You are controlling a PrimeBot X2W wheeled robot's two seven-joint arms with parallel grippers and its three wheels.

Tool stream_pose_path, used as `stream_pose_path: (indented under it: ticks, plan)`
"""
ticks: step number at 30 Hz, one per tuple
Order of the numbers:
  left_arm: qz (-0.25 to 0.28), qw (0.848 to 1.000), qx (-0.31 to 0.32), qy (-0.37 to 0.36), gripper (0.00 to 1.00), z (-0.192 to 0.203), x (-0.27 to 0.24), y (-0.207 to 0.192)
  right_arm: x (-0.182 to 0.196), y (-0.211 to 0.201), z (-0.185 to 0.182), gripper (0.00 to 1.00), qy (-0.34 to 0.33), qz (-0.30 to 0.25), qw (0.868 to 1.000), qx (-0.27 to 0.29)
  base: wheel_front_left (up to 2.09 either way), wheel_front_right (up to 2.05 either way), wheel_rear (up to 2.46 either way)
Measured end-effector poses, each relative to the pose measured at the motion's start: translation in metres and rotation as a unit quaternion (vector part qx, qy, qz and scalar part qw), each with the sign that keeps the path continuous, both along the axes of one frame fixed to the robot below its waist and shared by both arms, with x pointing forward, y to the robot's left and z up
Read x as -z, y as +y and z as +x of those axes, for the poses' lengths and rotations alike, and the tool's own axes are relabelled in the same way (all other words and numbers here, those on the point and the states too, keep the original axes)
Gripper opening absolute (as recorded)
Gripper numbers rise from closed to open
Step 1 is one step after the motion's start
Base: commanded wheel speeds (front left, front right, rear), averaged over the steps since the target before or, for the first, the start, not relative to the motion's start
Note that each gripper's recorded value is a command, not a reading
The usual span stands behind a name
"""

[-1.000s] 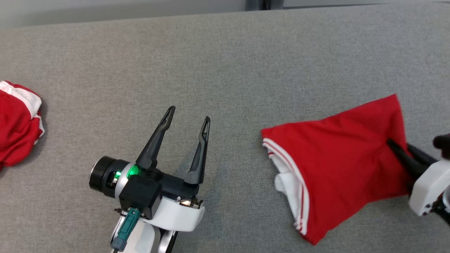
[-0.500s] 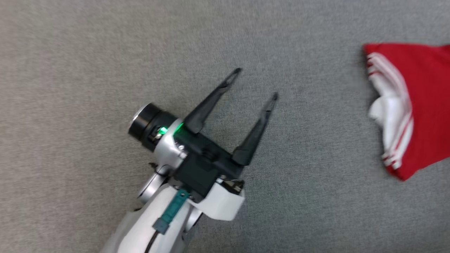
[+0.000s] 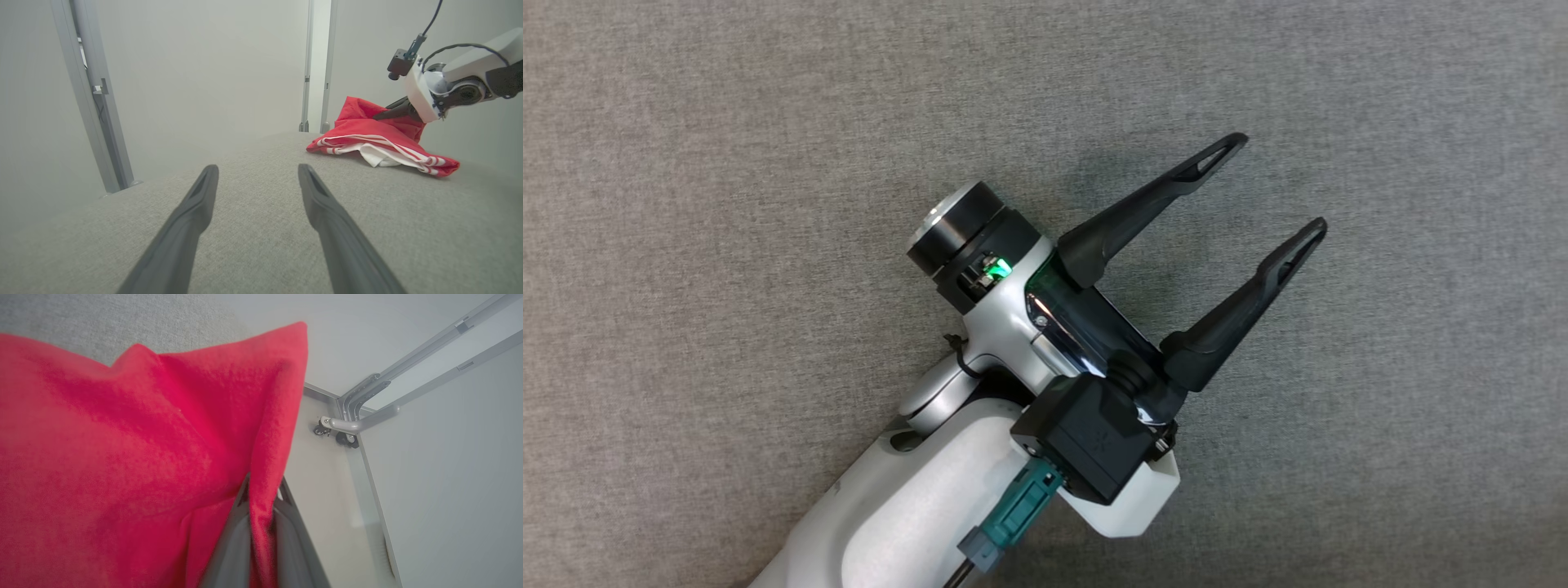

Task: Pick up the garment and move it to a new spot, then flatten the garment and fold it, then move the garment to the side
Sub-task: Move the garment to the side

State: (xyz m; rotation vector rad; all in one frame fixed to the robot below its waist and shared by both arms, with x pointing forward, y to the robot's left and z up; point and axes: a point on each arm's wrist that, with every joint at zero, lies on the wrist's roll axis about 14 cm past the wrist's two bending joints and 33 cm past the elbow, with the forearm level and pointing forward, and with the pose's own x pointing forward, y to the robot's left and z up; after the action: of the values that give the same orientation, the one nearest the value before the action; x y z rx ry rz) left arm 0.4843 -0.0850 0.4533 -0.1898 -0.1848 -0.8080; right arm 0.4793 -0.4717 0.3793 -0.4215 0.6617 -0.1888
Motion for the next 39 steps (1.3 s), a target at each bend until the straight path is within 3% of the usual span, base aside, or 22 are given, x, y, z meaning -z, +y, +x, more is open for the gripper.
stream_pose_path:
  ticks: [12, 13, 14, 22, 29, 34, 39]
  plan:
    - [0.000, 1.000, -0.015, 0.004, 1.00, 0.002, -0.001, 0.007, 0.015, -0.020, -0.003, 0.00, 0.034, -0.019, 0.998, 0.042, 0.00, 0.00, 0.00]
    - [0.001, 1.000, -0.016, 0.004, 1.00, 0.002, -0.001, 0.007, 0.016, -0.022, -0.004, 0.27, 0.038, -0.022, 0.998, 0.045, 0.00, 0.00, 0.00]
    - [0.001, 1.000, -0.017, 0.005, 1.00, 0.002, -0.001, 0.008, 0.016, -0.022, -0.005, 1.00, 0.037, -0.022, 0.998, 0.047, 0.00, 0.00, 0.00]
    - [0.002, 1.000, -0.027, -0.005, 1.00, -0.003, -0.018, 0.011, -0.024, -0.020, 0.018, 1.00, -0.044, -0.022, 0.998, 0.050, 0.00, 0.00, 0.00]
    - [0.008, 0.998, -0.062, -0.014, 1.00, -0.009, -0.040, 0.026, -0.074, 0.021, 0.049, 1.00, -0.133, -0.006, 0.991, -0.015, 0.00, 0.00, 0.00]
    - [0.016, 0.995, -0.098, -0.019, 1.00, -0.012, -0.051, 0.045, -0.099, 0.068, 0.061, 1.00, -0.184, 0.019, 0.980, -0.074, 0.00, 0.00, 0.00]
    - [0.038, 0.989, -0.141, -0.037, 1.00, -0.018, -0.067, 0.073, -0.135, 0.131, 0.066, 1.00, -0.256, 0.068, 0.955, -0.137, 0.00, 0.00, 0.00]
